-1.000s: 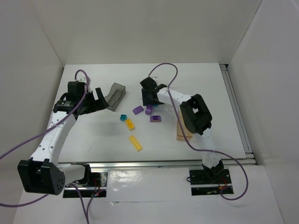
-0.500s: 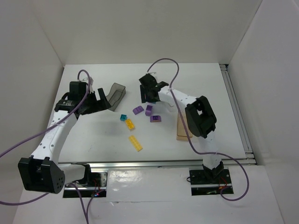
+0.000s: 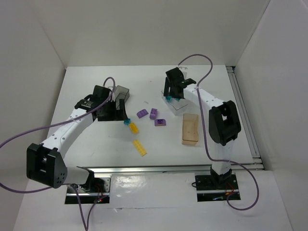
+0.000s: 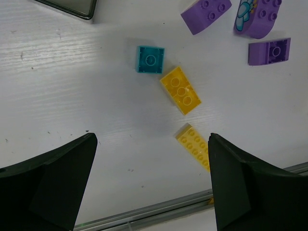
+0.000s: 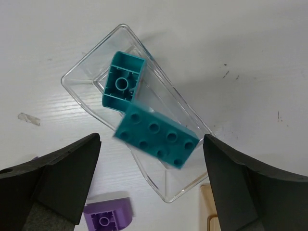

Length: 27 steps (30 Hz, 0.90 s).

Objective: Sort the legos into containers by color

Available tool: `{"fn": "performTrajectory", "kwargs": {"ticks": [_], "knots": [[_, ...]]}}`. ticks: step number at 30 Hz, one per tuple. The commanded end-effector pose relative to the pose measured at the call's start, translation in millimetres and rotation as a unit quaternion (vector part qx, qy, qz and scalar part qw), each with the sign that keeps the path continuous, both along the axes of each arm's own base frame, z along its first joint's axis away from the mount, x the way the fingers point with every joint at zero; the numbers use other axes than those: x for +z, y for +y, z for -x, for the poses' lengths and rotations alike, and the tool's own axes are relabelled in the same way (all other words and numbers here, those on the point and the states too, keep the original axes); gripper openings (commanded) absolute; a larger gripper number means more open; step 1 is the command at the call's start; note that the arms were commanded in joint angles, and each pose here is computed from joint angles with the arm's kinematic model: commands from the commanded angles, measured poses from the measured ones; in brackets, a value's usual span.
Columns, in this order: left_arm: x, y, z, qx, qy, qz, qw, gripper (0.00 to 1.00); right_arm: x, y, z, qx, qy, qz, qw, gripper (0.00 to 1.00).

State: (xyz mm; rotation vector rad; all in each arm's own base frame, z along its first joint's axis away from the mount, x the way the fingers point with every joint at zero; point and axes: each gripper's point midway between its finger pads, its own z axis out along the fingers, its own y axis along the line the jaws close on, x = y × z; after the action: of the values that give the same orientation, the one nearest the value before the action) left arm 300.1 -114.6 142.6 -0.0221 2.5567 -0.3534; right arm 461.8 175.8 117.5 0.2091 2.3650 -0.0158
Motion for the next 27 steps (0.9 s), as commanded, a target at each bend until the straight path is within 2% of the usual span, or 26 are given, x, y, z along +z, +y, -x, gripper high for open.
{"fn": "performTrajectory", "kwargs": {"ticks": [1, 3, 8, 12, 16, 19, 21, 27], "knots": [[-1.7, -6.5, -6.7, -0.006, 0.002, -0.017, 1.000, 1.00, 5.3, 0.8, -1.7, -0.019, -0.012, -0.011, 1.000, 0.96], [-4.9, -3.5, -8.5, 0.009, 0.006, -0.023, 1.000, 1.00, 11.1, 7.6, -3.5, -0.019, -0.016, -0.012, 1.000, 1.00], [1.3, -6.9, -9.2, 0.004, -0.003, -0.020, 1.000, 0.99, 34.6, 31.6, 7.2, -0.001, -0.050, 0.017, 0.999, 0.98], [-11.5, -12.7, -15.9, -0.002, 0.018, -0.019, 1.000, 0.95, 46.7, 68.9, 25.4, 0.051, -0.055, -0.018, 0.997, 0.92], [-34.0, -18.6, -19.6, 0.001, 0.051, -0.024, 0.998, 0.90, 49.0, 100.0, 47.3, 0.098, -0.049, -0.040, 0.993, 0.92], [-48.5, -22.8, -23.9, 0.008, 0.068, -0.028, 0.997, 0.87, 38.0, 97.8, 59.7, 0.105, -0.034, -0.035, 0.993, 0.92], [-55.7, -28.2, -30.5, 0.010, 0.070, -0.031, 0.997, 0.81, 32.1, 95.0, 71.7, 0.106, -0.025, -0.034, 0.993, 0.92], [-65.8, -32.0, -44.2, 0.044, 0.068, -0.045, 0.996, 0.78, 42.7, 73.6, 76.4, 0.089, -0.039, -0.015, 0.995, 0.92]]}}
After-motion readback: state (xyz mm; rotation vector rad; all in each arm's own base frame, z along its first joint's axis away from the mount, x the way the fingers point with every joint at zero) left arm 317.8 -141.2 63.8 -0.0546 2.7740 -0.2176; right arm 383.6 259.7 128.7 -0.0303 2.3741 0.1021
